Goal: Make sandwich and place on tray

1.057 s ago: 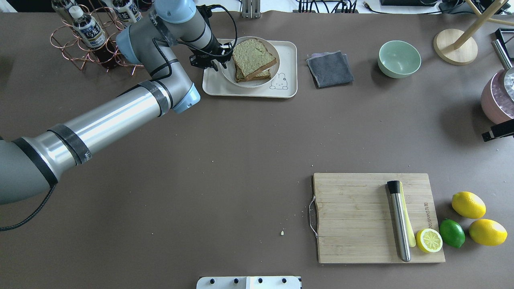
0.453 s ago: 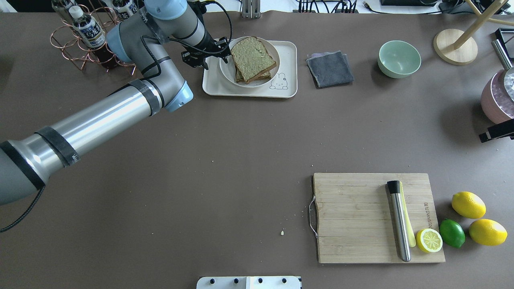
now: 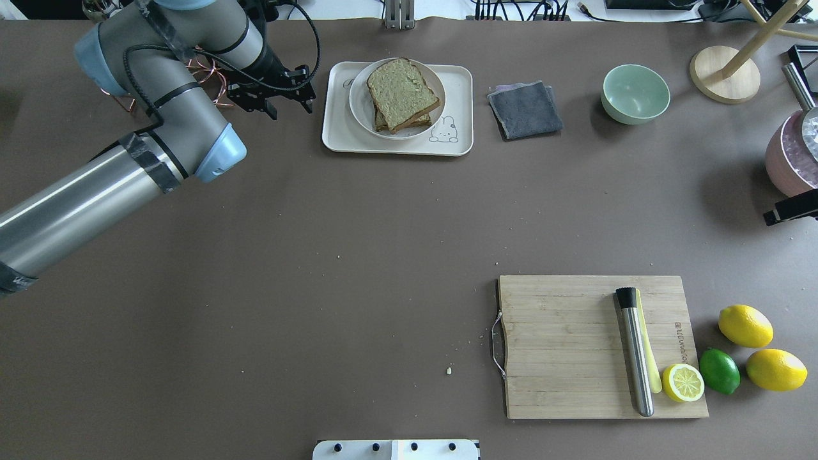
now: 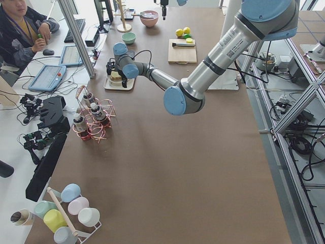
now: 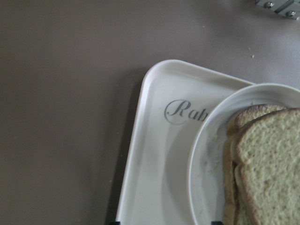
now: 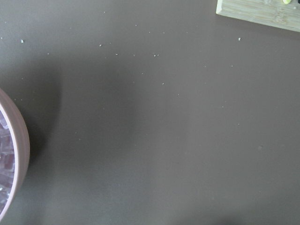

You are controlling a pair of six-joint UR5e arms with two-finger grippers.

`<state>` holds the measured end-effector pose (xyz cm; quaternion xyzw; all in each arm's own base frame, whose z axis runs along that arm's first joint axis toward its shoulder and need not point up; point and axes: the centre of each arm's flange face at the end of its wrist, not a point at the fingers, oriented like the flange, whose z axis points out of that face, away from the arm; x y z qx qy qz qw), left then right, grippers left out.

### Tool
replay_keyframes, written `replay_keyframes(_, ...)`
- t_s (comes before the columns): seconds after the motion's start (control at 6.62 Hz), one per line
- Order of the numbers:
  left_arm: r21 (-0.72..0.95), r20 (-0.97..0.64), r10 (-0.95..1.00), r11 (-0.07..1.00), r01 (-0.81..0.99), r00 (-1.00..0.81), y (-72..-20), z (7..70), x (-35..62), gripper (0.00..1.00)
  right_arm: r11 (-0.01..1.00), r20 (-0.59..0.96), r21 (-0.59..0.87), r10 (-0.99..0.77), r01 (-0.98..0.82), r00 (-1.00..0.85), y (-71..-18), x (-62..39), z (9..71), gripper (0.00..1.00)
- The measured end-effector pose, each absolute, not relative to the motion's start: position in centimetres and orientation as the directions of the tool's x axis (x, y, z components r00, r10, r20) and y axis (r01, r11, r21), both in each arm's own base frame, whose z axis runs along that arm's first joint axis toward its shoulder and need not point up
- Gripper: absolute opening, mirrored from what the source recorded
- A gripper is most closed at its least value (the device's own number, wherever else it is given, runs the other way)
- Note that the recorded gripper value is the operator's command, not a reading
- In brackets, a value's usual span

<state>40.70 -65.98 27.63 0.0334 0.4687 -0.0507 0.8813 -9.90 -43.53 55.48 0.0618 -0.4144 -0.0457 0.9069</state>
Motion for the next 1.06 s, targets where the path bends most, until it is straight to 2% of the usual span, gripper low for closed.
replay_keyframes(0.6, 0.168, -0.699, 0.173, 0.983, -0.075, 0.693, -58.4, 33.6, 23.1, 0.80, 0.987, 0.709, 0.153, -0.145, 0.050, 0.690, -44.7, -7.4, 60.0, 1.00)
replay_keyframes(0.75, 0.192, -0.679, 0.213, 0.975, -0.110, 0.702, -56.8, 35.7, 18.8, 0.91, 0.985, 0.698, 0.163, -0.156, 0.057, 0.699, -44.6, -4.8, 61.4, 1.00)
replay_keyframes(0.91, 0.200, -0.678, 0.231, 0.971, -0.127, 0.697, -55.4, 38.0, 14.8, 0.96, 0.984, 0.686, 0.165, -0.167, 0.071, 0.708, -44.5, -1.7, 62.5, 1.00)
replay_keyframes(1.06, 0.191, -0.682, 0.223, 0.974, -0.124, 0.696, -54.2, 40.4, 11.3, 0.97, 0.982, 0.676, 0.166, -0.180, 0.090, 0.715, -44.2, 1.2, 63.3, 1.00)
